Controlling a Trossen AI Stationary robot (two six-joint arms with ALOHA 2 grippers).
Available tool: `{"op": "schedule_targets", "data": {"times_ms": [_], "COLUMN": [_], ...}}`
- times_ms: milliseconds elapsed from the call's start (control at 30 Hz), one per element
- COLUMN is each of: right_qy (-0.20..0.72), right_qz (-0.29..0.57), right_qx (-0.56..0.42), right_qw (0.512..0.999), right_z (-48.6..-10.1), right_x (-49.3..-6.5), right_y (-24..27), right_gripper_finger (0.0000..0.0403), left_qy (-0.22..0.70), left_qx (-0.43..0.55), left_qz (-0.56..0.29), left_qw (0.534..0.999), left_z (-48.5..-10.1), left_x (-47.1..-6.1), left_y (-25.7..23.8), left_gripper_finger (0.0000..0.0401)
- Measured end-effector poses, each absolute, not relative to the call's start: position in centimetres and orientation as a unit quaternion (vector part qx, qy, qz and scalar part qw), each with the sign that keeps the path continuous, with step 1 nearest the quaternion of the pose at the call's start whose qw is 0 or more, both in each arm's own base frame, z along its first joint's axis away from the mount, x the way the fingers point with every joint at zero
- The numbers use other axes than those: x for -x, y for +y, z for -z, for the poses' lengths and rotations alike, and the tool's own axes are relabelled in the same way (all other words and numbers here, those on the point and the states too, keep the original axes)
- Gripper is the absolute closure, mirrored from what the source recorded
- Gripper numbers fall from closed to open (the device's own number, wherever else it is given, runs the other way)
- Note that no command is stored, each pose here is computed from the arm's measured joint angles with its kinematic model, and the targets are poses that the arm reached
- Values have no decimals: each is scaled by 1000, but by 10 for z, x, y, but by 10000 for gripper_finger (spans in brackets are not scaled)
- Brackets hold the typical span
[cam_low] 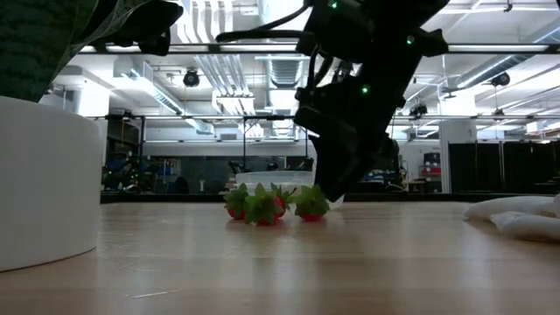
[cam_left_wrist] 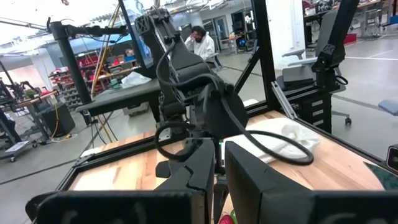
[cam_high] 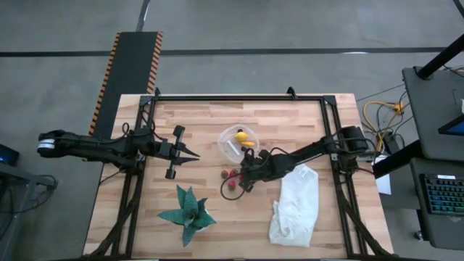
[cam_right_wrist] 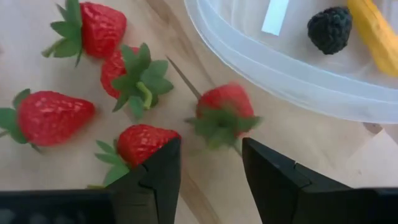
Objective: Pick and placing Produce into tupperware
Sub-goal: Put the strawberry into the bin
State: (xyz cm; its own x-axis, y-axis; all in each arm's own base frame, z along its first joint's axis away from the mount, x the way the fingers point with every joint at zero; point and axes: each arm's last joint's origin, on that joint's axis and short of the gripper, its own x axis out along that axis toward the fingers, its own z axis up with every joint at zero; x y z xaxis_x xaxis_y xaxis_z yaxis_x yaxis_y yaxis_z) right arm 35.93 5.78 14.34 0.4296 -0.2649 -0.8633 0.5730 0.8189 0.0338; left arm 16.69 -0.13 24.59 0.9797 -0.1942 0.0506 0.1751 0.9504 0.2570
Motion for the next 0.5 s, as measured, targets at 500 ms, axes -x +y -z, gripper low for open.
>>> {"op": "schedule_targets", "data": {"times_ms": [500], "right_qy": [471], "right_qz": [244], "right_qx": [-160], "right_qw": [832], "right_z": [-146], "right_x": [-360], "right_y": [57], "right_gripper_finger": [256], "left_qy": [-38], "left_qx": [-126], "left_qz": [94], "left_qw": [987], "left_z": [-246], "left_x": [-167], "left_y": [-1], "left_gripper_finger": [376]}}
